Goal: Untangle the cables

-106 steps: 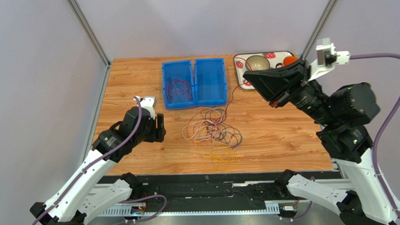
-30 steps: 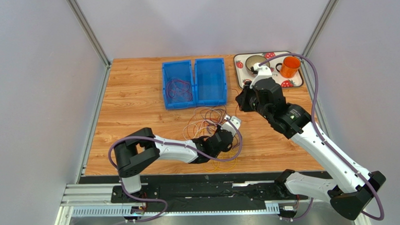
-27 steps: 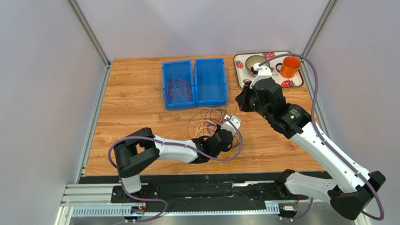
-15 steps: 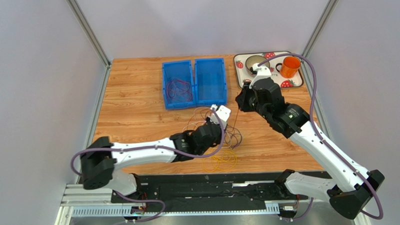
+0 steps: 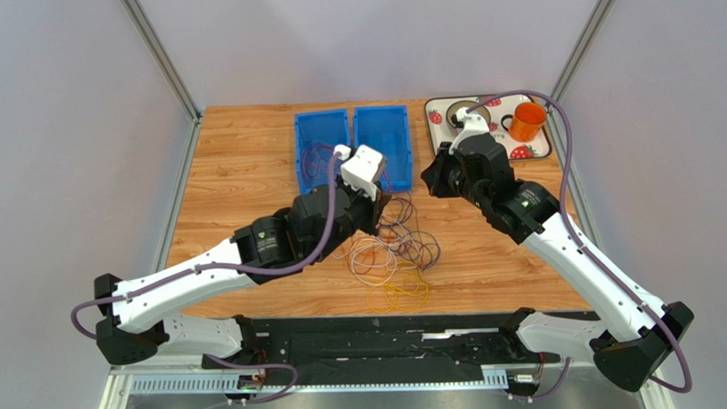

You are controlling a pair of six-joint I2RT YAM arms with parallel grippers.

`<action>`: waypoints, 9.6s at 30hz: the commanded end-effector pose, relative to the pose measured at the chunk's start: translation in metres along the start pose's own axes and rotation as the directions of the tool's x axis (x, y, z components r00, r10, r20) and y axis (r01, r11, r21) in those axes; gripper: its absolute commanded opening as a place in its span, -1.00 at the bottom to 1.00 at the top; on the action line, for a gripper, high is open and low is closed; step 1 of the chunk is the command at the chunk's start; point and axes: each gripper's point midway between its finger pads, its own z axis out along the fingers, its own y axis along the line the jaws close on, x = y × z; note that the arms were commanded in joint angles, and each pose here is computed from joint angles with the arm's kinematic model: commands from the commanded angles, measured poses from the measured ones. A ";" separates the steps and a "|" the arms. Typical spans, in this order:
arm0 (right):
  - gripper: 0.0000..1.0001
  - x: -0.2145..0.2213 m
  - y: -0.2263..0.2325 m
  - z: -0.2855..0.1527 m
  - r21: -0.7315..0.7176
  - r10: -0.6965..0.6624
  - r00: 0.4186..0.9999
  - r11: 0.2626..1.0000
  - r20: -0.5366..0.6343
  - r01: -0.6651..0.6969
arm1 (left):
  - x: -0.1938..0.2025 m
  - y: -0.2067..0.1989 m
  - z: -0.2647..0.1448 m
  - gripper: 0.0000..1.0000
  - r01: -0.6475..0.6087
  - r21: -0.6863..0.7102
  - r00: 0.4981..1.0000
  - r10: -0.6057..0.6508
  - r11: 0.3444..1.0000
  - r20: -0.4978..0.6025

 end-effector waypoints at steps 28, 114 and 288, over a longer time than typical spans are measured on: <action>-0.45 0.050 0.052 0.001 -0.362 0.062 0.990 0.926 -0.124 -0.103 | -0.349 0.038 -0.128 -1.00 -0.125 -0.137 0.730 0.185 0.983 0.657; -1.00 0.224 -0.073 0.068 0.234 0.208 0.926 0.963 -0.316 -0.136 | -0.373 0.152 -0.207 -1.00 -0.011 -0.634 0.690 0.465 0.773 0.555; -1.00 -0.046 0.160 -0.213 -0.894 -0.051 0.949 0.322 0.311 0.310 | -0.060 0.356 -0.055 -1.00 0.086 -0.797 0.988 -0.152 0.598 -0.007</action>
